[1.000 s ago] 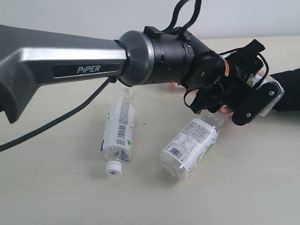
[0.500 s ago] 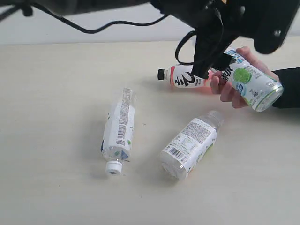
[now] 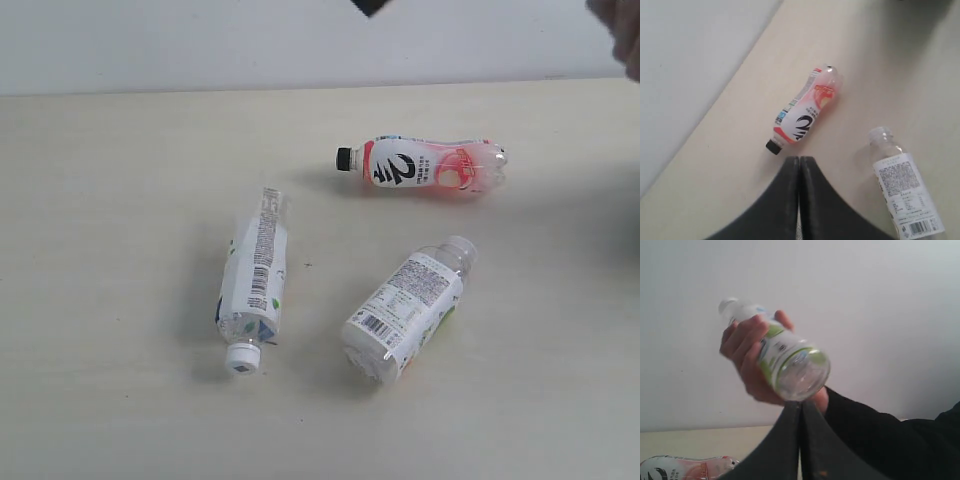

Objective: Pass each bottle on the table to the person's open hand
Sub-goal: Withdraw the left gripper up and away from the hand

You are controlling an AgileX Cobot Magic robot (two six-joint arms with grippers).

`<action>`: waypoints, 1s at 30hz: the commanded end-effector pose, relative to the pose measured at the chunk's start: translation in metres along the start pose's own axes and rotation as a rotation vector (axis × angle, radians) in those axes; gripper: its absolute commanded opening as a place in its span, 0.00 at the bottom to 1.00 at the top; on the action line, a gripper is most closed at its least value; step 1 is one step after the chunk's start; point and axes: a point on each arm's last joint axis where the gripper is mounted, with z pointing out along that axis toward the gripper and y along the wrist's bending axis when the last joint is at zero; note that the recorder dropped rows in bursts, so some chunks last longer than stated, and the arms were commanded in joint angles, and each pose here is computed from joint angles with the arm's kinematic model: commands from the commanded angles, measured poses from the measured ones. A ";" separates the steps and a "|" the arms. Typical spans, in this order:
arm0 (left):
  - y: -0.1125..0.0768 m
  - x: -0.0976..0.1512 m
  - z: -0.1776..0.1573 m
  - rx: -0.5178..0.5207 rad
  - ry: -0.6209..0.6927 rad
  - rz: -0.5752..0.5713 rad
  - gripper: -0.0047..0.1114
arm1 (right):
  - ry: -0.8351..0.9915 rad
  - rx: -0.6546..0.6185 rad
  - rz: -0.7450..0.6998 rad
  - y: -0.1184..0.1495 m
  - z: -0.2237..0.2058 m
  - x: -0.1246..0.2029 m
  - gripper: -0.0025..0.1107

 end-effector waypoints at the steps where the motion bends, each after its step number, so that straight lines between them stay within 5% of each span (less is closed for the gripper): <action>1: 0.006 0.025 -0.020 -0.034 -0.070 -0.194 0.06 | -0.007 0.007 -0.008 0.000 0.000 0.001 0.02; 17: -0.054 0.182 -0.111 -0.034 -0.768 -0.415 0.06 | -0.007 0.007 -0.005 0.000 0.000 0.001 0.02; 22: -0.060 0.200 -0.135 -0.029 -0.971 -0.447 0.06 | -0.007 0.007 -0.005 0.000 0.000 0.001 0.02; 30: -0.061 0.204 -0.144 -0.040 -0.987 -0.436 0.06 | -0.007 0.005 -0.005 0.000 0.000 0.001 0.02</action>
